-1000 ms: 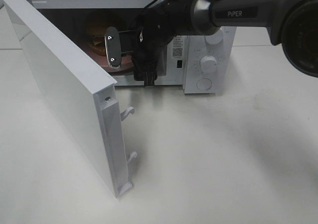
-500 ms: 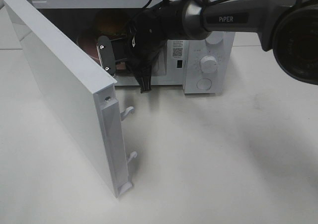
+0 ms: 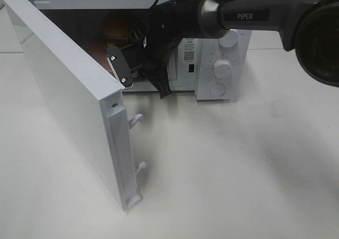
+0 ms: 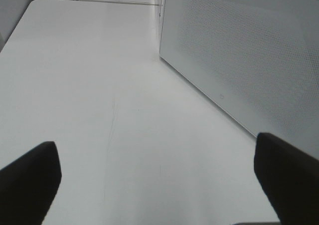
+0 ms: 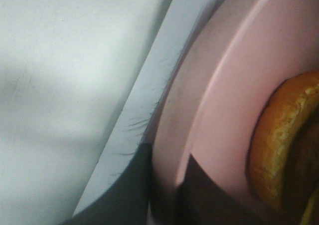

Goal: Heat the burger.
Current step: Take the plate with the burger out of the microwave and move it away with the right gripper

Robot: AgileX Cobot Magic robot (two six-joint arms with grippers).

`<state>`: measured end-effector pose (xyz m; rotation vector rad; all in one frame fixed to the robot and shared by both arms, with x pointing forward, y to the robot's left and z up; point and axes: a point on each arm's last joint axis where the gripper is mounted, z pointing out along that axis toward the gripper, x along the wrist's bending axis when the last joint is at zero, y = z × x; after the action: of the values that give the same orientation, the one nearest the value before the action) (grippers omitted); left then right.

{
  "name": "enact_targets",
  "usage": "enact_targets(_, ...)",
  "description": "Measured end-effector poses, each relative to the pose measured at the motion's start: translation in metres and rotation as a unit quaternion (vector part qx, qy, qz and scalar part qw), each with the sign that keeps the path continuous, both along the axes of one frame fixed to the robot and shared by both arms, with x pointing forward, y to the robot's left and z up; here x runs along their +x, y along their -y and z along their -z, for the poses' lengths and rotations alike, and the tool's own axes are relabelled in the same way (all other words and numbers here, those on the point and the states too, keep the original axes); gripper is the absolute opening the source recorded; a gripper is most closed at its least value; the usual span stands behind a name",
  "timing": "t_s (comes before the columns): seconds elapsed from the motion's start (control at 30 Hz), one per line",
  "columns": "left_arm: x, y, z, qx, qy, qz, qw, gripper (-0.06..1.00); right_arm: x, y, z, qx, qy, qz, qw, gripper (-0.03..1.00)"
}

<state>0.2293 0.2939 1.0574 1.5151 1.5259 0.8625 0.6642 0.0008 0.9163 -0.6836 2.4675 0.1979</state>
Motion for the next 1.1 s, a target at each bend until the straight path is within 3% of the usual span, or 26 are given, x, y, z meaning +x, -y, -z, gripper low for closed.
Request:
enact_targets(0.4, 0.000, 0.000, 0.000, 0.000, 0.000, 0.000, 1.000, 0.99, -0.019, 0.014, -0.010, -0.038, 0.002, -0.048, 0.998, 0.10)
enact_targets(1.1, 0.000, 0.000, 0.000, 0.000, 0.000, 0.000, 1.000, 0.99, -0.057, 0.036, -0.022, -0.053, 0.004, -0.112, 0.992, 0.10)
